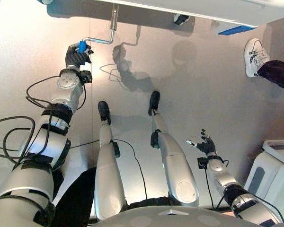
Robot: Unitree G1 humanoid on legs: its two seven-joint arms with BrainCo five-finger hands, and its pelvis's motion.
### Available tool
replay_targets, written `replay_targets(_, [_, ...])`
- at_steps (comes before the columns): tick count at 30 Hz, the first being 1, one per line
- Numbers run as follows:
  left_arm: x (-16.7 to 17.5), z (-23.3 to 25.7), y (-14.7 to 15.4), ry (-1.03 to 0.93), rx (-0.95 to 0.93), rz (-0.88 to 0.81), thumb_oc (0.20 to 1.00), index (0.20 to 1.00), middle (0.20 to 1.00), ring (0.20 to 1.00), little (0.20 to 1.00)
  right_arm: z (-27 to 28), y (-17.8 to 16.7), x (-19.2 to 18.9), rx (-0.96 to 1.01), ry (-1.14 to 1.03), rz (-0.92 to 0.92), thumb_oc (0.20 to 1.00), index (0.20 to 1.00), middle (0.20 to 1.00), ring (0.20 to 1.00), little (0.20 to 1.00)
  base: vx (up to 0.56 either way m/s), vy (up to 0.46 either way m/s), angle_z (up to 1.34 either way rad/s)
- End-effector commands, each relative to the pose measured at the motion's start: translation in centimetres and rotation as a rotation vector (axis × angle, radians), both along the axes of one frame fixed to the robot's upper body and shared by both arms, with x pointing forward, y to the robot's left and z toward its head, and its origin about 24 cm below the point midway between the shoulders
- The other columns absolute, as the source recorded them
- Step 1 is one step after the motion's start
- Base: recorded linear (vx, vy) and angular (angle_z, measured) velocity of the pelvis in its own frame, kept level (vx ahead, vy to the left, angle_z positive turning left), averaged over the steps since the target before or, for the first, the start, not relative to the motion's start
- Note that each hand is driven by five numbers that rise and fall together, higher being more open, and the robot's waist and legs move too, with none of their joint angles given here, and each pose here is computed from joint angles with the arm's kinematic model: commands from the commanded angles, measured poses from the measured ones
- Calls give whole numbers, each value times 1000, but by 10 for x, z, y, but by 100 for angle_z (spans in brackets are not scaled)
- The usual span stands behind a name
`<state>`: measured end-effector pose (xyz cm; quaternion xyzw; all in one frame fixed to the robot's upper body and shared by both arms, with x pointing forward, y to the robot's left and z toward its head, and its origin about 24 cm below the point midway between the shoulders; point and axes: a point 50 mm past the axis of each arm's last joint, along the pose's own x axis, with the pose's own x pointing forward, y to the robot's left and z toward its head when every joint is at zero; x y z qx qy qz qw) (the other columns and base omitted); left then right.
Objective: Raise the hospital bed
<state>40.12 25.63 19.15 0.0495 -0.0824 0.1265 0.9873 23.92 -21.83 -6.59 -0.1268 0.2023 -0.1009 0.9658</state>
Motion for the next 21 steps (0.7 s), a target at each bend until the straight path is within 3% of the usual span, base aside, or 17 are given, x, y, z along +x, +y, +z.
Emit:
replay_targets(1, [-41, 49, 104, -115, 51, 397, 200, 200, 200, 200, 200, 0, -6, -10, 23, -30, -53, 1000, 1000, 1000, 1000, 1000, 0, 0, 0])
replay_targets(21, [-27, 62, 82, -120, 94, 401, 200, 200, 200, 200, 200, 18, 2, -16, 22, -153, -2, 1000, 1000, 1000, 1000, 1000, 20, -56, -9])
